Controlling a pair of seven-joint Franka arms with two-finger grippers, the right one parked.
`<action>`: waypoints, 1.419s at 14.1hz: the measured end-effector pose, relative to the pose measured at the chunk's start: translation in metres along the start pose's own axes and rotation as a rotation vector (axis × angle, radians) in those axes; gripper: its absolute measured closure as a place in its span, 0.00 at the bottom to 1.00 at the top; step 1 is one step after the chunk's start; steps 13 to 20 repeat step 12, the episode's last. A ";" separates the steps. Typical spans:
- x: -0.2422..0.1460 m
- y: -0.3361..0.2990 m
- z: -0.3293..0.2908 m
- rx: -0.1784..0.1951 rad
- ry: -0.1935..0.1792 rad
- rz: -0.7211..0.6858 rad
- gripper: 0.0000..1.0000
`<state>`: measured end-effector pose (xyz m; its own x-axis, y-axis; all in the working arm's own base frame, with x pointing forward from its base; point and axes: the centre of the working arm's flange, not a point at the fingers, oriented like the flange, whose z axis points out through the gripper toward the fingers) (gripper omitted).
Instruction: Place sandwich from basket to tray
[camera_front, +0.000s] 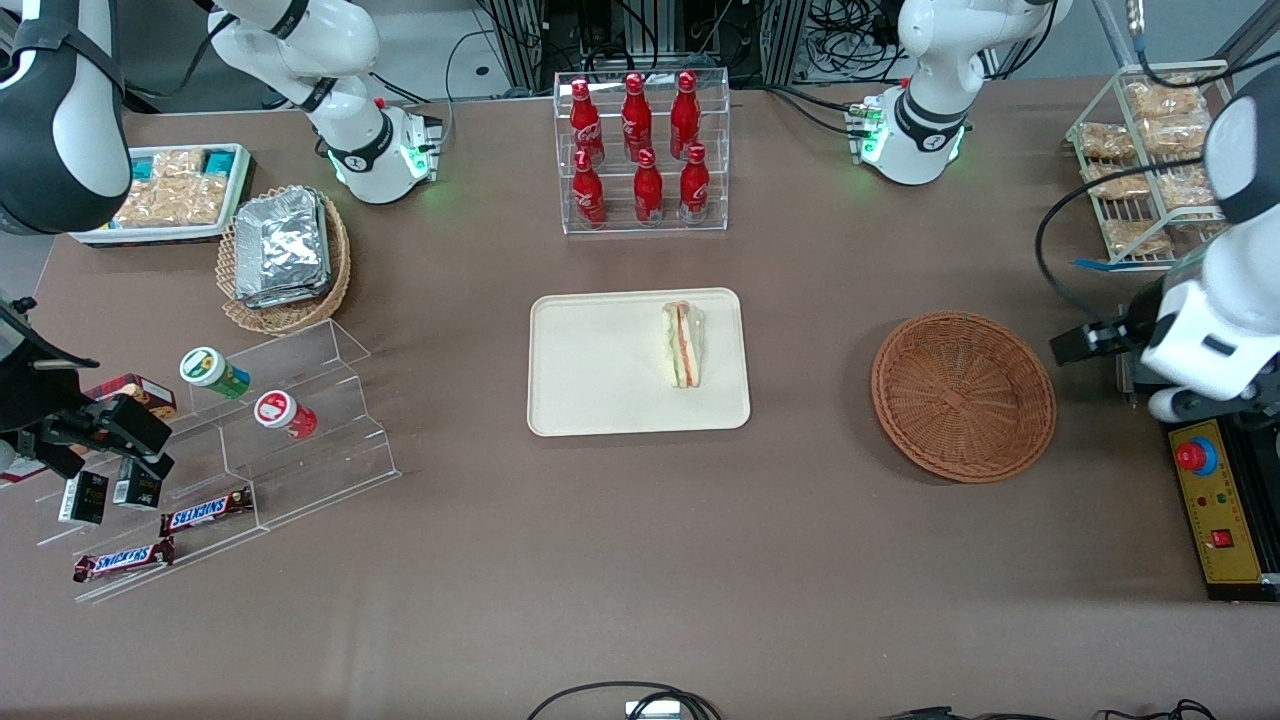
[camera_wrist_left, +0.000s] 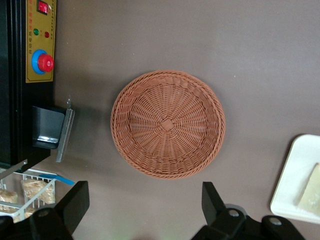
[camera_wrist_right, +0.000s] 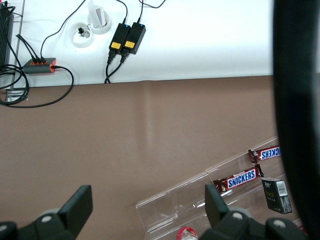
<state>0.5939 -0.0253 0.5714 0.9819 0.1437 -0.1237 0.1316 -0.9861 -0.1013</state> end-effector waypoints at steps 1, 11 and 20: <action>-0.008 -0.007 -0.007 -0.007 -0.004 0.030 0.00; -0.050 -0.019 -0.047 -0.036 0.008 0.279 0.00; -0.049 -0.019 -0.046 -0.036 0.006 0.280 0.00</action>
